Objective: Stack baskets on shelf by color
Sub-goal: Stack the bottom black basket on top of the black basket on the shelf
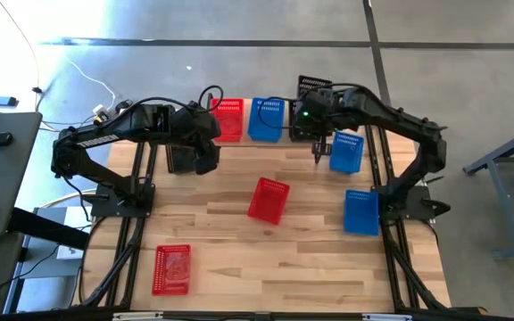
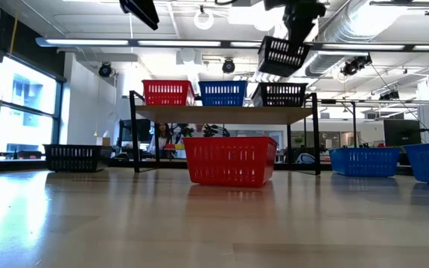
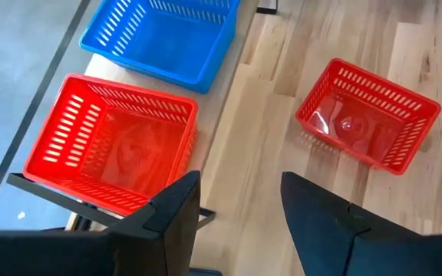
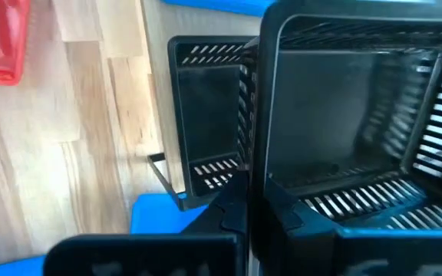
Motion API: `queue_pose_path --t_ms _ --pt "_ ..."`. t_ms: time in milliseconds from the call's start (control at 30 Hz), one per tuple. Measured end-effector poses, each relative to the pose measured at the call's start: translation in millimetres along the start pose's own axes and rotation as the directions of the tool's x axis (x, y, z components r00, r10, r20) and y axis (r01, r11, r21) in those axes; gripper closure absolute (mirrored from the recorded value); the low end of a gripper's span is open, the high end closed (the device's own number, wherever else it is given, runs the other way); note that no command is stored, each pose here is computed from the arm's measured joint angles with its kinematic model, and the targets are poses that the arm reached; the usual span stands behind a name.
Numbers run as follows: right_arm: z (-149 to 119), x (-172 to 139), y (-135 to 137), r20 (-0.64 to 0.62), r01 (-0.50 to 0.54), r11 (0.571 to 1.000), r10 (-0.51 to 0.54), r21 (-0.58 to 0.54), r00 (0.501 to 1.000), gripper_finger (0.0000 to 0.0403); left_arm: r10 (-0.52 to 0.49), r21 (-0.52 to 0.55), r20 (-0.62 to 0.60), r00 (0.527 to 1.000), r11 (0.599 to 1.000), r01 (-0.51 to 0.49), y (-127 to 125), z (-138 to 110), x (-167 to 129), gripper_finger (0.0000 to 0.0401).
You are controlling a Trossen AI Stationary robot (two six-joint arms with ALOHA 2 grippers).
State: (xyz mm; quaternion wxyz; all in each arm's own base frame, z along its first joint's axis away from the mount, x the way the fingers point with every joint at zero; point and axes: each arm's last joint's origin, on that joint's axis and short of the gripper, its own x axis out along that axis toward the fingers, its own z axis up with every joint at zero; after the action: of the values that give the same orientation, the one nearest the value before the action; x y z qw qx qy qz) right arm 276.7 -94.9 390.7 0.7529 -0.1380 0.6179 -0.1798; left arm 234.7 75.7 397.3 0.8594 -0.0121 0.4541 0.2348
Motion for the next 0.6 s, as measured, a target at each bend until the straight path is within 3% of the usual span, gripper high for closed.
queue_pose_path --t_ms 600 --pt "23.8 49.1 9.5 -0.148 -0.093 0.995 0.086 -0.042 0.985 0.0403 0.000 -0.008 0.000 1.000 1.000 0.000 0.1 0.0 0.0 0.0229"
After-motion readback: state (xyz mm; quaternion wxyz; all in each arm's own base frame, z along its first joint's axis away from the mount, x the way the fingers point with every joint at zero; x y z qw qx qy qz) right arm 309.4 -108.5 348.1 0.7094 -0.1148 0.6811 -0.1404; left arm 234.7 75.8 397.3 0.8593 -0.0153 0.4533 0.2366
